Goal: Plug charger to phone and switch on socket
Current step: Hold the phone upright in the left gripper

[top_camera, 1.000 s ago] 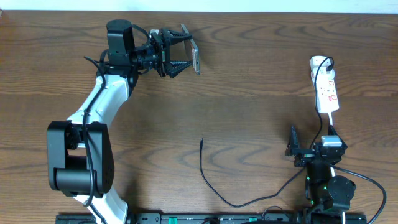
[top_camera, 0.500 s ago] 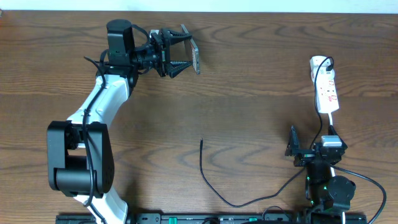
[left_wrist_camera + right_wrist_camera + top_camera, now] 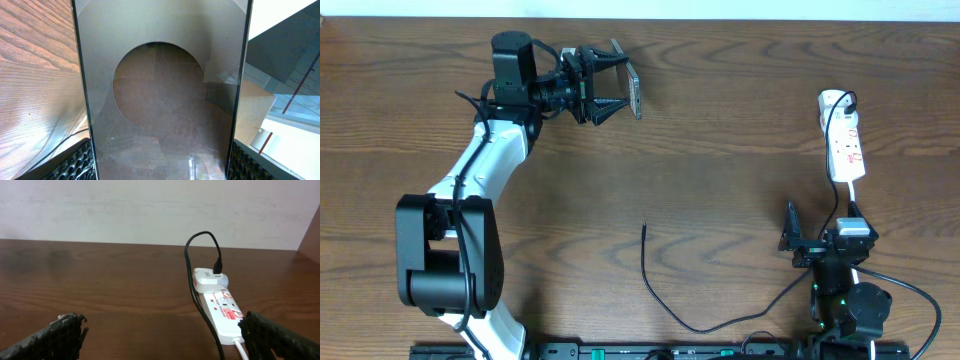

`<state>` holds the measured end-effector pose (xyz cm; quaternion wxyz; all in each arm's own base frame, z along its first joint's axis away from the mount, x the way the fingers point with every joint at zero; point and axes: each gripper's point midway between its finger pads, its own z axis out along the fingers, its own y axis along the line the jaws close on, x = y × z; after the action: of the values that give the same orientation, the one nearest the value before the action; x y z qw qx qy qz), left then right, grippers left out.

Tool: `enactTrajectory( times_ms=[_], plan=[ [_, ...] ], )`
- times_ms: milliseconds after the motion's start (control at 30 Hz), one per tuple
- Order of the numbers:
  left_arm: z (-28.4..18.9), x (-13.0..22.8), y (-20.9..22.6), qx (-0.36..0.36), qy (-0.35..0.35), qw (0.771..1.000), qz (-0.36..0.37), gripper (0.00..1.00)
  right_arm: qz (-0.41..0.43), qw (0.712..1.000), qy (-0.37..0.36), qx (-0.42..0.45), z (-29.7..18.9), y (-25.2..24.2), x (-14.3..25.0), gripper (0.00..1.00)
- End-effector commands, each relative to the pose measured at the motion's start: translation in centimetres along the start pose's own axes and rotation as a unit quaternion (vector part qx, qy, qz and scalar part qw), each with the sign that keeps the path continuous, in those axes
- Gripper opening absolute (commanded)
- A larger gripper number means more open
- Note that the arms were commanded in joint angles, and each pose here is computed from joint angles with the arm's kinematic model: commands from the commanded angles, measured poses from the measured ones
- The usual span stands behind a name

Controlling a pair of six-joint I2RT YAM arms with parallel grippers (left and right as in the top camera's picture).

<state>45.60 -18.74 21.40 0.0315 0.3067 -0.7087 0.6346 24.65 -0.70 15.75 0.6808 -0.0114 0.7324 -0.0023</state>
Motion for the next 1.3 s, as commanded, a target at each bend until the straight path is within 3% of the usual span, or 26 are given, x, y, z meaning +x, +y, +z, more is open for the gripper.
enactTrajectory(
  times_ms=[0, 1267],
  plan=[
    [-0.62, 1.8, -2.6, 0.017, 0.019, 0.999, 0.042, 0.07, 0.007, 1.0, 0.003, 0.003, 0.01, -0.1, 0.16, 0.99],
    [-0.63, 1.94, -2.8, 0.02, 0.022, 0.998, 0.058, 0.07, 0.007, 1.0, 0.003, 0.003, 0.01, -0.1, 0.16, 0.99]
  ],
)
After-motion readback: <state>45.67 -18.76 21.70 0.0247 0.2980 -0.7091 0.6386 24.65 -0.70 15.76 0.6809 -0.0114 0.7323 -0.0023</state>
